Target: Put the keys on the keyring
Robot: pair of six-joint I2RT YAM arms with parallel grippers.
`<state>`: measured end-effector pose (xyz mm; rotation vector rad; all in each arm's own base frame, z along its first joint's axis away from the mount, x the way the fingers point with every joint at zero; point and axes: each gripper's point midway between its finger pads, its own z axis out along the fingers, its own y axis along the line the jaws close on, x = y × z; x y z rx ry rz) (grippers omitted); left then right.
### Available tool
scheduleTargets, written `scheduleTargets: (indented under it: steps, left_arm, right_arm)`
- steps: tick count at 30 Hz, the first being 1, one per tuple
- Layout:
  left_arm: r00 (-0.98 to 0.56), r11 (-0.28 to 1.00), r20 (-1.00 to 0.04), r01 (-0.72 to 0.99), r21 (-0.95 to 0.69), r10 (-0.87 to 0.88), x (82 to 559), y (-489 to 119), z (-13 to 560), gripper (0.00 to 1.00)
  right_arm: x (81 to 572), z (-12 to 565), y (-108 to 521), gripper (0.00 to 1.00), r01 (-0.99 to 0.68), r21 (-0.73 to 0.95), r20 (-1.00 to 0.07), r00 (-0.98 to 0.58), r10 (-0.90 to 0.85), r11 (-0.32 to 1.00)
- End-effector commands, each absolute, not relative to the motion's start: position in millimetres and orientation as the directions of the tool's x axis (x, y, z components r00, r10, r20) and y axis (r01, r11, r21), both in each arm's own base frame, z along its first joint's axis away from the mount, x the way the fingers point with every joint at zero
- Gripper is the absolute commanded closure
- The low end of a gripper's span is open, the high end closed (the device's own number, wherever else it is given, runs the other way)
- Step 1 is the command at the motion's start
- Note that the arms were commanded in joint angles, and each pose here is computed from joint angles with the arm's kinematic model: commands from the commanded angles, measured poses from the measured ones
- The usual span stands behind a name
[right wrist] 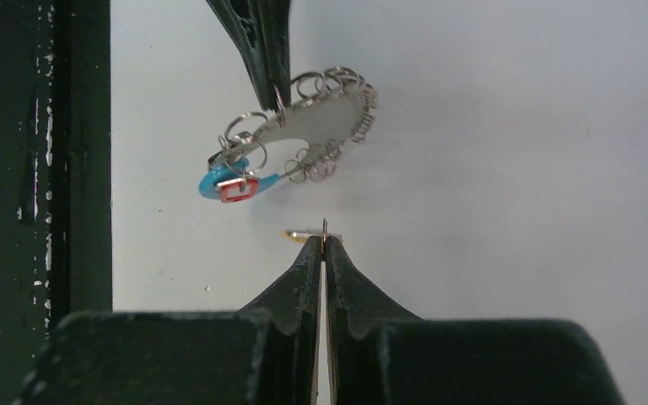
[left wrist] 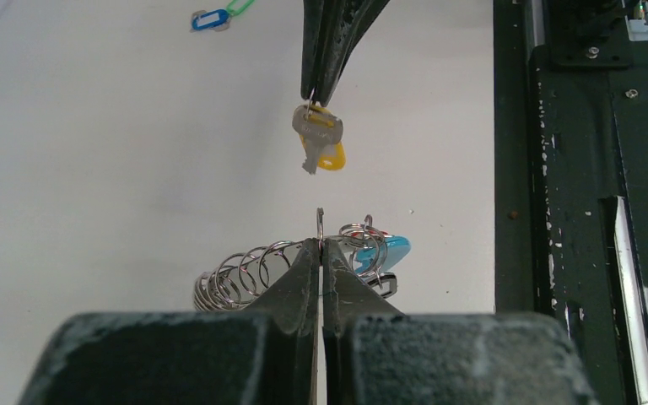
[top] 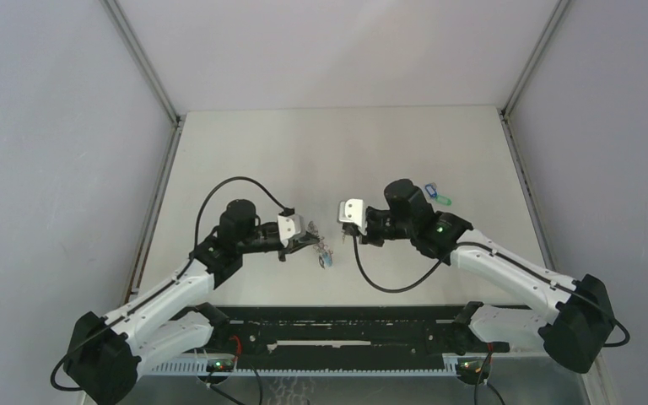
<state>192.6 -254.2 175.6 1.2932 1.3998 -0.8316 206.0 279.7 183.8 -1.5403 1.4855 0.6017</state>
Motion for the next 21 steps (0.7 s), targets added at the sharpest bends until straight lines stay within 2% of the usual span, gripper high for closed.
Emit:
scheduleTargets:
  steps: [1,13,21]
  left_arm:
    - [0.159,0.137,-0.959,0.971,0.194,0.234,191.9,-262.7,198.2,1.00]
    - [0.155,0.105,-0.959,0.977,0.183,0.236,189.0,-265.6,196.8,1.00]
    - [0.159,0.101,-0.960,0.977,0.186,0.229,187.3,-265.6,199.2,1.00]
  right_arm:
    - [201.0,197.0,297.5,1.00,-0.935,-0.354,-0.797,0.314,-0.517,-0.021]
    - [189.8,207.4,314.1,1.00,-0.899,-0.428,-0.744,0.410,-0.529,-0.095]
    - [185.7,202.3,319.1,1.00,-0.897,-0.427,-0.722,0.415,-0.554,-0.115]
